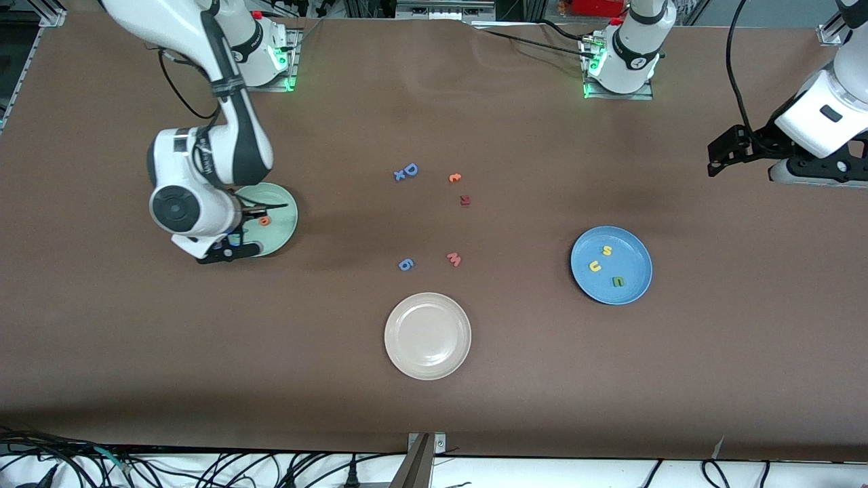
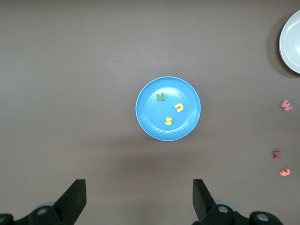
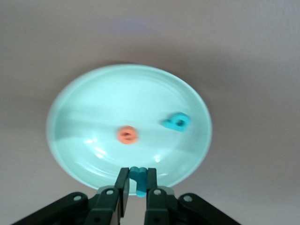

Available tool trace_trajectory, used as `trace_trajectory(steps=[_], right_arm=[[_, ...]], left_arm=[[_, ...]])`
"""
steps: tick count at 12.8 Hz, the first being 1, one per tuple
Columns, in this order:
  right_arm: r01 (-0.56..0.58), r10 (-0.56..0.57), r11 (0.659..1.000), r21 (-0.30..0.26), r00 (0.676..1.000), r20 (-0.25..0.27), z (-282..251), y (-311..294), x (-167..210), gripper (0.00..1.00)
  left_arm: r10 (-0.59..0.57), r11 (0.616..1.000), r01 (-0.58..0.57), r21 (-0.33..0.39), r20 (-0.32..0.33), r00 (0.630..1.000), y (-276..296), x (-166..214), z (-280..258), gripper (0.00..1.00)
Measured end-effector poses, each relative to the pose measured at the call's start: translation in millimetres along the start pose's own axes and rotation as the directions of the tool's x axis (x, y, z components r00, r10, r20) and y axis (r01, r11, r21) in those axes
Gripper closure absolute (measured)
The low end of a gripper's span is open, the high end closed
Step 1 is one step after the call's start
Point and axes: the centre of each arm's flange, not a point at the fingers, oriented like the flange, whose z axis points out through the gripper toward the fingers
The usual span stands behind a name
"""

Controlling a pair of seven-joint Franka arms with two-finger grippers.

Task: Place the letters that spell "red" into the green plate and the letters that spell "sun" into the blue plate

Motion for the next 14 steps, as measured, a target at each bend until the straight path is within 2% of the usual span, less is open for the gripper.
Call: trace_trajectory(steps=[3,5,7,8,9,10,14], right_arm=[[-0.016,0.014,1.000,0.026,0.999,0.046,30.2,14.5,-0.2,0.81],[-0.022,0.020,0.998,0.052,0.999,0.051,44.4,5.5,2.8,0.81],[-0.022,0.019,0.998,0.055,0.998,0.055,49.8,2.6,4.6,0.81],[-0.021,0.018,0.998,0.055,0.998,0.055,50.1,2.8,4.6,0.75],[-0.021,0.018,0.998,0.056,0.998,0.054,49.9,3.0,4.6,0.75],[-0.021,0.018,0.998,0.056,0.998,0.053,49.2,3.2,4.6,0.68],[-0.033,0.031,0.997,0.072,0.999,0.032,12.2,14.2,5.6,0.24]], left_arm=[[-0.003,1.000,0.003,0.000,0.005,1.000,-0.5,-0.5,0.7,0.00],[-0.001,1.000,0.001,0.000,0.005,1.000,2.3,-0.6,0.6,0.00],[-0.002,1.000,0.002,0.000,0.005,1.000,2.8,-0.7,0.6,0.00],[-0.002,1.000,0.002,0.000,0.005,1.000,2.9,-0.7,0.6,0.00],[-0.005,1.000,0.005,0.000,0.005,1.000,1.5,-0.6,0.6,0.00],[-0.010,1.000,0.010,0.000,0.005,1.000,-1.1,-0.6,0.6,0.00],[-0.010,1.000,0.010,-0.001,0.004,1.000,-1.3,-0.8,0.3,0.00]])
